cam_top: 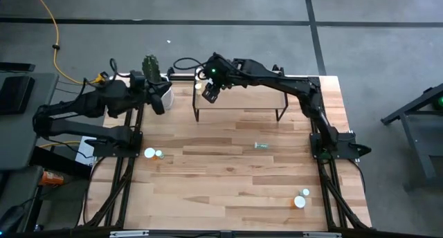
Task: Pick and place medicine bottles onto shelf by color
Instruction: Put the top right orange pill bottle on the shelf
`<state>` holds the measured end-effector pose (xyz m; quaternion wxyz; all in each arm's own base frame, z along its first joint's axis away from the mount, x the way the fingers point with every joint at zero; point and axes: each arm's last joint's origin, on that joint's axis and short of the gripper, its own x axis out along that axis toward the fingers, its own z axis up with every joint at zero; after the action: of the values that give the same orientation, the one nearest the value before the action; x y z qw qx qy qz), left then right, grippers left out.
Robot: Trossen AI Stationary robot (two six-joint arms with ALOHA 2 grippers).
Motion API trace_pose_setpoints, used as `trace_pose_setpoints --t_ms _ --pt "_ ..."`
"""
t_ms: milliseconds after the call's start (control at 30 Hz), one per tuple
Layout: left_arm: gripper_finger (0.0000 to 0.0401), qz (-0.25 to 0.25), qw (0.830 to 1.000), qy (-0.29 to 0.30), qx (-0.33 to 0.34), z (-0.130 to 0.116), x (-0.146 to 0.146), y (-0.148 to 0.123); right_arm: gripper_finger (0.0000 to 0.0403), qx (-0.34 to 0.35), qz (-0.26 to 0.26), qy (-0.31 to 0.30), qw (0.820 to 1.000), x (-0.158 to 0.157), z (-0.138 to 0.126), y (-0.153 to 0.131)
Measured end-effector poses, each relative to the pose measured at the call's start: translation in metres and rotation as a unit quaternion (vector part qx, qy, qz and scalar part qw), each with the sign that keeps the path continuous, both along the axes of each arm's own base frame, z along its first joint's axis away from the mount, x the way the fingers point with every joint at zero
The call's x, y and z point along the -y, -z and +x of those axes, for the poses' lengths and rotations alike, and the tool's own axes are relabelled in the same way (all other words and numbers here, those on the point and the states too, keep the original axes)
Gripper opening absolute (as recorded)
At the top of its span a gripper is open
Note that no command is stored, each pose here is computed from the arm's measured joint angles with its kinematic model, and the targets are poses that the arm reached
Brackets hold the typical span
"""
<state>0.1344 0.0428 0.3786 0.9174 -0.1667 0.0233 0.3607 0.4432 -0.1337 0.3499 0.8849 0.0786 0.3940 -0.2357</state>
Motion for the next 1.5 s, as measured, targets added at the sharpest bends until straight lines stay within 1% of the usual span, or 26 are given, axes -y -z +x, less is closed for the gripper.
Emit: trace_pose_setpoints --t_ms 100,300,400,533,667,867,1167,1367,1500 --pt "0.0 0.002 1.0 -0.004 0.006 -0.003 0.001 -0.001 0.0197 -0.013 -0.001 0.009 1.0 0.008 0.007 0.014" --pt "0.0 0.001 1.0 -0.008 -0.002 0.001 0.0 0.0 0.0197 -0.005 -0.038 0.061 0.997 0.031 0.014 0.028" --pt "0.0 -0.001 1.0 -0.003 -0.007 0.004 -0.001 0.002 0.0197 -0.004 -0.044 0.091 0.995 0.042 0.011 0.029" --pt "0.0 -0.002 1.0 -0.002 -0.012 0.006 -0.001 0.003 0.0197 0.002 -0.04 0.114 0.993 0.053 0.007 0.029" --pt "0.0 -0.003 1.0 -0.002 -0.015 0.008 -0.002 0.004 0.0197 0.005 -0.028 0.11 0.994 0.058 0.005 0.03" --pt "0.0 -0.003 1.0 -0.003 -0.015 0.008 -0.002 0.004 0.0197 0.019 -0.043 0.115 0.992 0.059 0.007 0.027" --pt "0.0 -0.002 1.0 -0.009 -0.011 0.008 -0.002 0.003 0.0197 0.007 -0.042 0.119 0.992 0.062 0.004 0.028" --pt "0.0 0.0 1.0 -0.009 0.0 0.008 -0.002 0.001 0.0197 -0.002 -0.033 0.114 0.993 0.064 0.009 0.04" --pt "0.0 0.0 1.0 -0.009 0.0 0.008 -0.002 0.001 0.0197 0.003 -0.032 0.114 0.993 0.064 0.01 0.04"
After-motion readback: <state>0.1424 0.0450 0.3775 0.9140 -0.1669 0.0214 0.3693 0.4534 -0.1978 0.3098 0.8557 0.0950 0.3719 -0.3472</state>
